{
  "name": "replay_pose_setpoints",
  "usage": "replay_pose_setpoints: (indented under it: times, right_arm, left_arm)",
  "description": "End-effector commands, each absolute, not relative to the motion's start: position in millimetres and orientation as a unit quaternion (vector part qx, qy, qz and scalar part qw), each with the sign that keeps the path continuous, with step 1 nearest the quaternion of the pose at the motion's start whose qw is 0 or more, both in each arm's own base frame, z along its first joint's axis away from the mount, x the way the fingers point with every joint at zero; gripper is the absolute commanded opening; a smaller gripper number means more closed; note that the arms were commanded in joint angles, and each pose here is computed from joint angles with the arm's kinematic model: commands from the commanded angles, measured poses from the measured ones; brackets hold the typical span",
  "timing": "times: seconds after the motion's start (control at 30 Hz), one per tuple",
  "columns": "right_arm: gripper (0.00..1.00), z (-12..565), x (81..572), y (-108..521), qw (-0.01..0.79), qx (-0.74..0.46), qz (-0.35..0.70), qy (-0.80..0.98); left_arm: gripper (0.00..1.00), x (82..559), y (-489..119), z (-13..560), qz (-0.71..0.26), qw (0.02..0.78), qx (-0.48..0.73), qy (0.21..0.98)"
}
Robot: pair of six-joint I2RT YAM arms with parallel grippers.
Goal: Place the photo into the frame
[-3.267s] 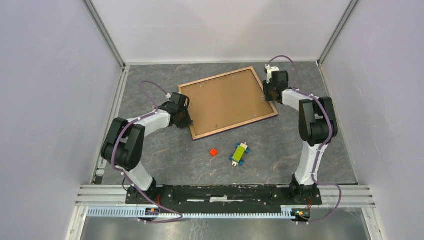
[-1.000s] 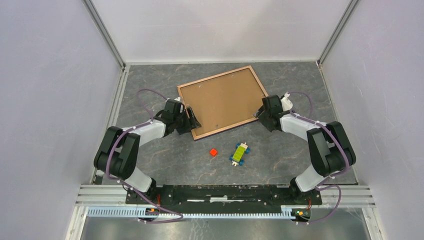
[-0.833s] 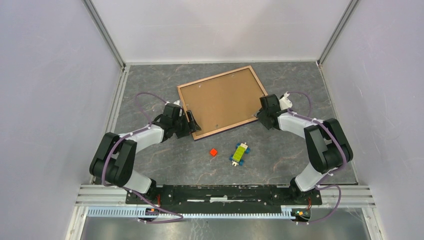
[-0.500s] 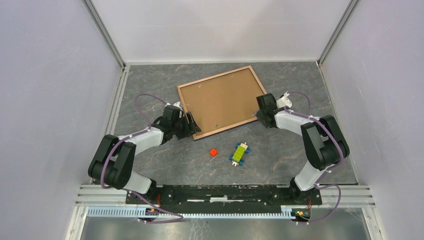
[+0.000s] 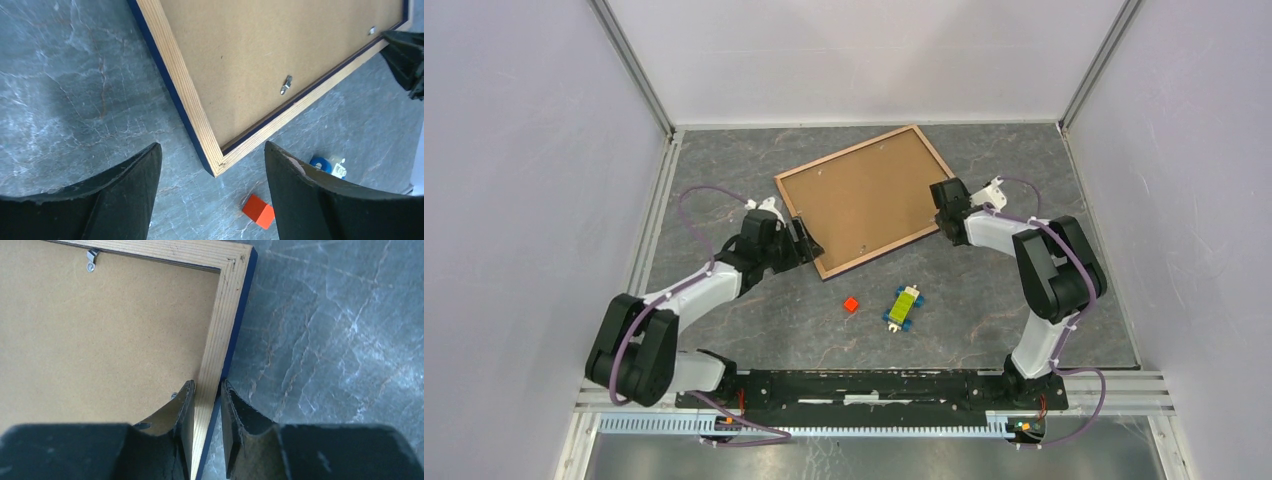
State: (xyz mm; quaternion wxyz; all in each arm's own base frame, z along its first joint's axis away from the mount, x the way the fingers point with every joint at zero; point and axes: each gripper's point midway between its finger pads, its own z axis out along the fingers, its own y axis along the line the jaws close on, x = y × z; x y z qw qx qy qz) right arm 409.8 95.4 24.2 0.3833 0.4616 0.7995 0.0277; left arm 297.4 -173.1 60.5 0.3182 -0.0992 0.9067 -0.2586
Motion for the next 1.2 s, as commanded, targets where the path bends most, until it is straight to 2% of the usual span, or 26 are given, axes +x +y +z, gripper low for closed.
replay_pose_setpoints:
  times: [0.0, 0.2, 0.47, 0.73, 0.83, 1.03, 1.17]
  right_arm:
    - [0.00, 6, 397, 63, 0.380, 0.409, -0.080, 0.826]
    - [0.00, 19, 427, 59, 0.397, 0.314, -0.069, 0.860]
    - [0.00, 30, 470, 111, 0.416, 0.120, 0.055, 0.900]
    - [0.00, 28, 484, 150, 0.419, 0.031, 0.145, 0.895]
    - [0.00, 24, 491, 155, 0.413, -0.001, 0.142, 0.900]
    - [0.00, 38, 522, 163, 0.430, -0.061, 0.133, 0.891]
    - [0.00, 49, 542, 172, 0.440, -0.082, 0.138, 0.883]
  left_arm:
    - [0.83, 330, -170, 117, -0.265, 0.400, -0.131, 0.867]
    - [0.94, 400, -148, 181, -0.188, 0.490, -0.157, 0.837]
    - [0.94, 480, -133, 170, -0.161, 0.490, -0.194, 0.835]
    - [0.93, 488, -112, 115, -0.105, 0.441, -0.163, 0.876]
    - [0.93, 491, -95, 108, -0.064, 0.440, -0.155, 0.882]
    - [0.92, 496, -95, 80, -0.101, 0.404, -0.152, 0.896]
    - [0.85, 496, -107, 56, -0.121, 0.362, -0.141, 0.913]
